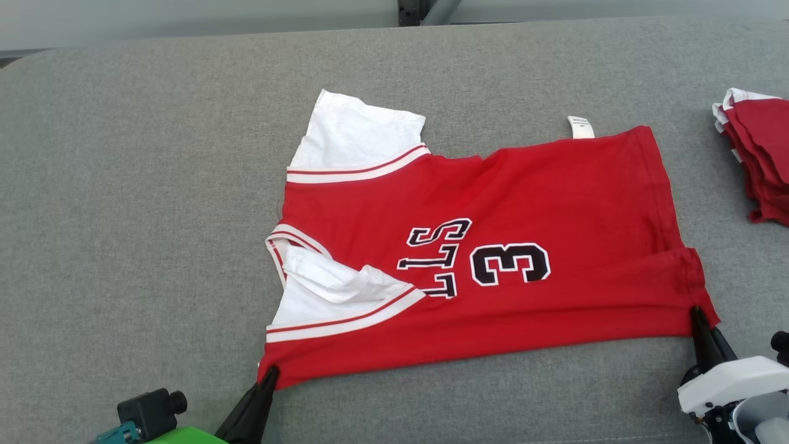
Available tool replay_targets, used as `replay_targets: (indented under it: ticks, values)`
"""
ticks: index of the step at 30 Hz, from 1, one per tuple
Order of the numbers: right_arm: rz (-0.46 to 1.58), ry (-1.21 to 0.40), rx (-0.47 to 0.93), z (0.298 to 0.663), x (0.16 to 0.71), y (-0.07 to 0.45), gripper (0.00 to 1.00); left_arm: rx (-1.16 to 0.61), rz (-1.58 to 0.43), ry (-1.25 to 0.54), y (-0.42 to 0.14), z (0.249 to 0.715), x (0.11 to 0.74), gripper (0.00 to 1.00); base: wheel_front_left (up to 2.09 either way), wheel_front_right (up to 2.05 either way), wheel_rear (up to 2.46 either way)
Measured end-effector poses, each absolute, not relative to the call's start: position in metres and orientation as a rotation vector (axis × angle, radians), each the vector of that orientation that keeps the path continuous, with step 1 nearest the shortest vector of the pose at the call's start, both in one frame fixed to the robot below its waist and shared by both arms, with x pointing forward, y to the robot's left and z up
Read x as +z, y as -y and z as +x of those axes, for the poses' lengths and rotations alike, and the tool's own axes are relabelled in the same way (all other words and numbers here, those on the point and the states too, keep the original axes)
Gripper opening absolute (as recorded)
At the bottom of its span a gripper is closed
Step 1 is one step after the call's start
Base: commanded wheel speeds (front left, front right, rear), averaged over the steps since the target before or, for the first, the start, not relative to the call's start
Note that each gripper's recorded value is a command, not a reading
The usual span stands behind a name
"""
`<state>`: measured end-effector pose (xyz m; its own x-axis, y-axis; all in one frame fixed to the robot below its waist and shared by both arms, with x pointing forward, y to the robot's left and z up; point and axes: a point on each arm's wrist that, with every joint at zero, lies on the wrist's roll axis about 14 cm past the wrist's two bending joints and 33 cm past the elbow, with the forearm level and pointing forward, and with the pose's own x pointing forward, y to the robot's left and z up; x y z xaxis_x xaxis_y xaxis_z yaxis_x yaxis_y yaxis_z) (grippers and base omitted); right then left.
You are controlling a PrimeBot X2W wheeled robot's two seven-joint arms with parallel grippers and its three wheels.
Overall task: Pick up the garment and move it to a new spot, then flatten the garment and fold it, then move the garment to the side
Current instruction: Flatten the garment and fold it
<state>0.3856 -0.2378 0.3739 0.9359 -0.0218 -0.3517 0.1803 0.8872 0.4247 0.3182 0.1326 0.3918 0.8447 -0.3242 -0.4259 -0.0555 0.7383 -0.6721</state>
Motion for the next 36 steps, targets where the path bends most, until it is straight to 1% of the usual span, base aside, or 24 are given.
replay_targets:
  ticks: [11, 12, 13, 14, 15, 22, 26, 30, 34, 36]
  values:
    - [0.462, -0.383, -0.065, 0.363, 0.378, 0.229, 0.00, -0.165, -0.758, -0.598, -0.125, 0.309, 0.390, 0.00, 0.00, 0.00, 0.00]
    - [0.462, -0.384, -0.065, 0.362, 0.379, 0.229, 0.40, -0.166, -0.754, -0.605, -0.125, 0.309, 0.389, 0.00, 0.00, 0.00, 0.00]
    - [0.459, -0.383, -0.066, 0.361, 0.381, 0.230, 1.00, -0.164, -0.750, -0.608, -0.125, 0.308, 0.389, 0.10, 0.00, 0.00, 0.00]
    - [0.455, -0.375, -0.069, 0.361, 0.383, 0.231, 1.00, -0.163, -0.747, -0.610, -0.125, 0.307, 0.388, 0.58, 0.00, 0.00, 0.00]
    - [0.450, -0.367, -0.071, 0.361, 0.386, 0.232, 1.00, -0.160, -0.744, -0.611, -0.125, 0.307, 0.388, 1.00, 0.00, 0.00, 0.00]
    - [0.366, -0.298, -0.074, 0.358, 0.408, 0.245, 1.00, -0.148, -0.696, -0.592, -0.133, 0.309, 0.394, 1.00, 0.00, 0.00, 0.00]
    - [0.271, -0.206, -0.037, 0.367, 0.431, 0.242, 1.00, -0.134, -0.649, -0.523, -0.150, 0.327, 0.410, 1.00, 0.00, 0.00, 0.00]
    - [0.256, -0.138, 0.004, 0.381, 0.446, 0.223, 1.00, -0.181, -0.554, -0.409, -0.164, 0.371, 0.445, 1.00, 0.00, 0.00, 0.00]
    - [0.231, -0.135, 0.043, 0.389, 0.446, 0.207, 1.00, -0.262, -0.462, -0.331, -0.166, 0.418, 0.483, 1.00, 0.00, 0.00, 0.00]
    - [0.227, -0.134, 0.056, 0.395, 0.446, 0.201, 1.00, -0.298, -0.416, -0.323, -0.168, 0.442, 0.498, 1.00, 0.00, 0.00, 0.00]
